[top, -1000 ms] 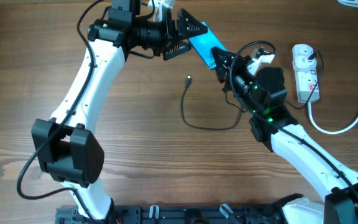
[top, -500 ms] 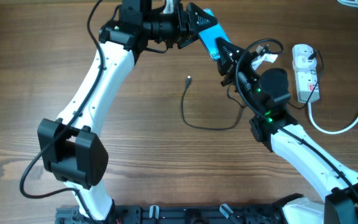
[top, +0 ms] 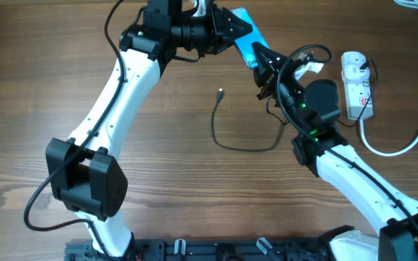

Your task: Plug charger to phone and switch on socket

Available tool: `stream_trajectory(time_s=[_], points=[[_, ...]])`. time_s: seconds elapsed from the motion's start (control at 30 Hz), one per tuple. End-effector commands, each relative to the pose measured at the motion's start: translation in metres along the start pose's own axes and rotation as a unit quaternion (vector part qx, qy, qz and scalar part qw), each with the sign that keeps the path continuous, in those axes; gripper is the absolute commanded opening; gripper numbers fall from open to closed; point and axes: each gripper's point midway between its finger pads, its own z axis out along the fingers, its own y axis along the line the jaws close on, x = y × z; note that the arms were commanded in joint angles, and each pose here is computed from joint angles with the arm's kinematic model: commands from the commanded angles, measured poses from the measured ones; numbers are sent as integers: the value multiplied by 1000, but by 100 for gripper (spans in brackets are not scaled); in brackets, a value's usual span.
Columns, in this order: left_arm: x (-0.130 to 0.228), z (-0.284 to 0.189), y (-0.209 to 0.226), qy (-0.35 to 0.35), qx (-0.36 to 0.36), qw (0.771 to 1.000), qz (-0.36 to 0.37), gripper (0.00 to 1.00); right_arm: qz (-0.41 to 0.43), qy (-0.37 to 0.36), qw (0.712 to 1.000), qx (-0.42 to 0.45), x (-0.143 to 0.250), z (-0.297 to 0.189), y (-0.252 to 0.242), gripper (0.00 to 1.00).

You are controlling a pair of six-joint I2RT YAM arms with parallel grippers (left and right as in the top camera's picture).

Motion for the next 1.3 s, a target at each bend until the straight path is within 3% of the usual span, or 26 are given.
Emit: stream_trajectory(time_s=[0.0,0.1,0.33,0.53,0.73,0.83,1.03,1.13,1.27], points=[[-6,-4,-11,-16,4,1000,13,27,2,28,1000,-7,13,2,8,4],[-6,-4,-11,-18,4,1000,11,24,12,30,999,-5,15,2,7,4],[-6,-4,-11,-18,4,1000,11,4,12,35,999,1,20,2,3,4],[-6,-4,-11,-17,4,1000,11,4,13,36,999,9,20,2,0,6],[-8,-7,-5,-19,-3,1000,8,4,17,27,999,36,16,2,-14,37],[-10,-14,7,-20,-22,999,24,4,-31,22,997,60,11,1,-26,56],[-9,-38,49,-12,-87,995,52,4,-158,19,977,143,-1,-8,-67,77],[-5,-51,66,1,-110,992,59,4,-177,22,965,191,-8,-16,-88,89],[2,-71,87,19,-136,989,53,4,-257,96,938,213,-2,-26,-103,100]])
